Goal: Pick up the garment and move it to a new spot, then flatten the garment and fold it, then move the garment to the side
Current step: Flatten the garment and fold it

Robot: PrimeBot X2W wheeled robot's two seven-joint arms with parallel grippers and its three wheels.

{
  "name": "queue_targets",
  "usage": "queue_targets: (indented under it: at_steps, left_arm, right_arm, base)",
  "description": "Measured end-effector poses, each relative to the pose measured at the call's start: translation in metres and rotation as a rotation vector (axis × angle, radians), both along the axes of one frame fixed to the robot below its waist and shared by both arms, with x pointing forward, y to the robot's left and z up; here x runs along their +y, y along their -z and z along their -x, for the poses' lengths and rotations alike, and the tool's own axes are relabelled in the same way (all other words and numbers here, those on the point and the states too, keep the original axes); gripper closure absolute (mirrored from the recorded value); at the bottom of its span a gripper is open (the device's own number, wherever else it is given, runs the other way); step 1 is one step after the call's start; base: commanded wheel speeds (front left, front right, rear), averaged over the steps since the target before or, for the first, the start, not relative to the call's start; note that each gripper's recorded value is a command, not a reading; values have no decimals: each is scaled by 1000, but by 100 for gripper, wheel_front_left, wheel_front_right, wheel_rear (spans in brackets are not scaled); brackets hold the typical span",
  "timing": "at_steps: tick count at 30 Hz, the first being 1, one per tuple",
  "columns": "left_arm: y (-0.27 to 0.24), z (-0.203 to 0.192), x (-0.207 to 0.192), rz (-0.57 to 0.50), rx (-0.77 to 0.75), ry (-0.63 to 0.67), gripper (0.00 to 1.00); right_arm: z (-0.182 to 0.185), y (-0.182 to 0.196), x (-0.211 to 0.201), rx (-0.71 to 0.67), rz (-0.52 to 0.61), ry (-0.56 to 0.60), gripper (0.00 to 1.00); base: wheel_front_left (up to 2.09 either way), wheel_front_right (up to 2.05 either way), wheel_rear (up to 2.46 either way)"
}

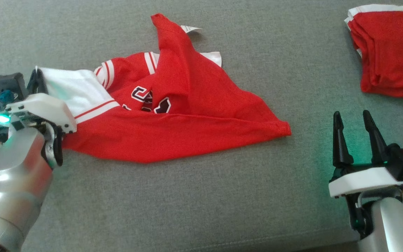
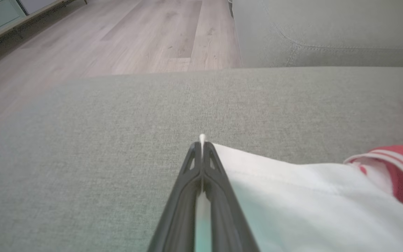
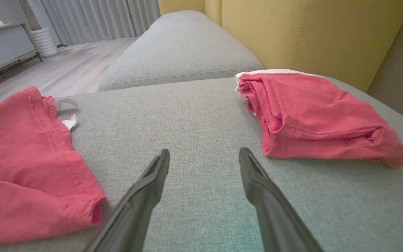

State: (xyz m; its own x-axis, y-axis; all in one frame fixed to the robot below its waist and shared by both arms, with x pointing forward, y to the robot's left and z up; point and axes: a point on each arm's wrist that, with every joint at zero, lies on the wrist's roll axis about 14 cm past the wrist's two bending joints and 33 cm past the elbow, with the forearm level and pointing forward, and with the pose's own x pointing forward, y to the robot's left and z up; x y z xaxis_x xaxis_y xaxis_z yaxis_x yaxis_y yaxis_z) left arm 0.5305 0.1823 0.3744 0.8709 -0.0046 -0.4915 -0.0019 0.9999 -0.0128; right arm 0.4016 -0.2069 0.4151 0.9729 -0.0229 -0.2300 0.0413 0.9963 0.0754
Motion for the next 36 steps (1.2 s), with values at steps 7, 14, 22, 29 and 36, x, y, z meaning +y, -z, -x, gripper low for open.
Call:
queue_targets:
  at_steps: [7, 14, 22, 29, 36]
  left_arm:
    - [-52, -10, -15, -3, -185, 82, 100]
    - [-119, 11, -53, 60, -379, 223, 100]
    - [-115, 125, -75, 181, -358, 278, 100]
    - [-81, 216, -70, 271, -202, 201, 100]
    - [-48, 252, -62, 285, -80, 178, 100]
  right_arm:
    - [1, -8, 4, -28, -14, -7, 0]
    - [6, -22, 7, -68, -23, -10, 0]
    - [17, -28, 10, -84, -29, -19, 0]
    - [20, -38, 23, -112, -34, -57, 0]
    - [25, -45, 30, -125, -33, -80, 0]
  base:
    - [0, 0, 0]
    - [0, 0, 0]
    - [0, 0, 0]
    - [0, 0, 0]
    - [0, 0, 0]
